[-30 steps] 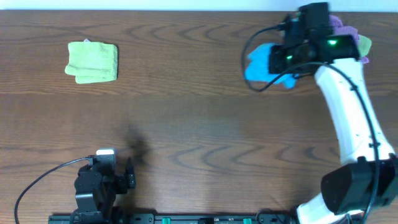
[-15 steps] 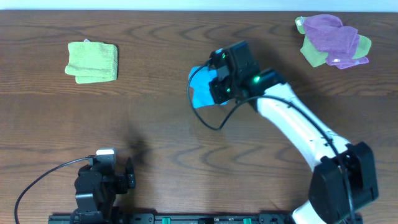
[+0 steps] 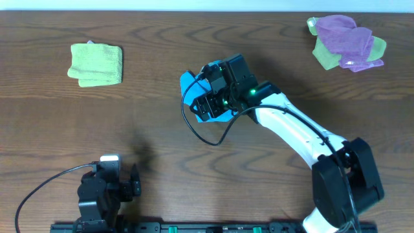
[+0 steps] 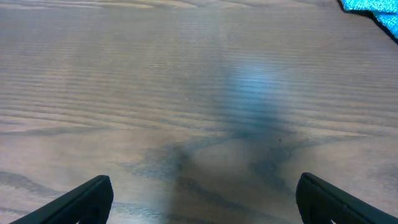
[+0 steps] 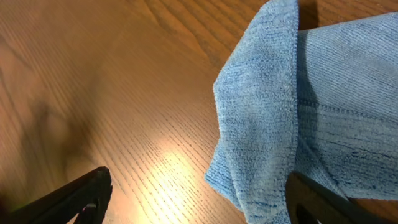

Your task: Fold the cloth

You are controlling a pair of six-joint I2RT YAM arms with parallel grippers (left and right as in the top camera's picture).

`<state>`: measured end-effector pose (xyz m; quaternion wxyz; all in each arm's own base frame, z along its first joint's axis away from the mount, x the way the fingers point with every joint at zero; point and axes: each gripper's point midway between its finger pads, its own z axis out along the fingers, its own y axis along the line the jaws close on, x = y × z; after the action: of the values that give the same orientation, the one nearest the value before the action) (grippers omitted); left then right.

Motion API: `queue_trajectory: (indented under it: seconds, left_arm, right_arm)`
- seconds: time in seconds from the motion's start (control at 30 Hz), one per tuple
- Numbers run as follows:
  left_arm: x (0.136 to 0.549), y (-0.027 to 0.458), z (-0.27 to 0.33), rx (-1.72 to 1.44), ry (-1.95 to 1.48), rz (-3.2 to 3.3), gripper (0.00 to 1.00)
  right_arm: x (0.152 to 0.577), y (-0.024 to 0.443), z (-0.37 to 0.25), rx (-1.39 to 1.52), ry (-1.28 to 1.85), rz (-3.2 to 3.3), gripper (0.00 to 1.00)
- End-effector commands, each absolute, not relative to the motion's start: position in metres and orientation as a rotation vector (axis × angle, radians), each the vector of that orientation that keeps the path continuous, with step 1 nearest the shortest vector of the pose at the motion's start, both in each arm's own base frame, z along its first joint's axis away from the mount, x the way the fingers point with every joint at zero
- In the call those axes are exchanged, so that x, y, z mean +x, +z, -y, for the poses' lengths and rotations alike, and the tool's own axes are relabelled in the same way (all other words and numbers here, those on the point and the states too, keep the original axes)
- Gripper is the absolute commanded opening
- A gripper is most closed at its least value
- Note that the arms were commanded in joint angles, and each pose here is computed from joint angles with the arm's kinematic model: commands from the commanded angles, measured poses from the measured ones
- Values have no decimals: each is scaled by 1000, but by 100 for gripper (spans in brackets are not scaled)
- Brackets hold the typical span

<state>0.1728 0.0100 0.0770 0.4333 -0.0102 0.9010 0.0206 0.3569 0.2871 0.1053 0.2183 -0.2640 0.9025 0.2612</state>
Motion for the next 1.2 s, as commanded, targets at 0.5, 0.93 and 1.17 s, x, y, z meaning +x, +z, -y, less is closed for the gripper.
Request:
queue_trajectory:
  seconds: [0.5,0.93,1.17]
  left_arm:
    - [164,53,-10,-24,55,-2322,95]
    - [164,53,-10,-24,55,-2322,95]
    - [164,53,-10,-24,55,-2322,95]
  right_arm:
    - [437,91,-288,-668,657,-2439,87]
    - [417,60,-306,-733,783,-2548,80]
    - [403,51,-314,-768,778,-2586,77]
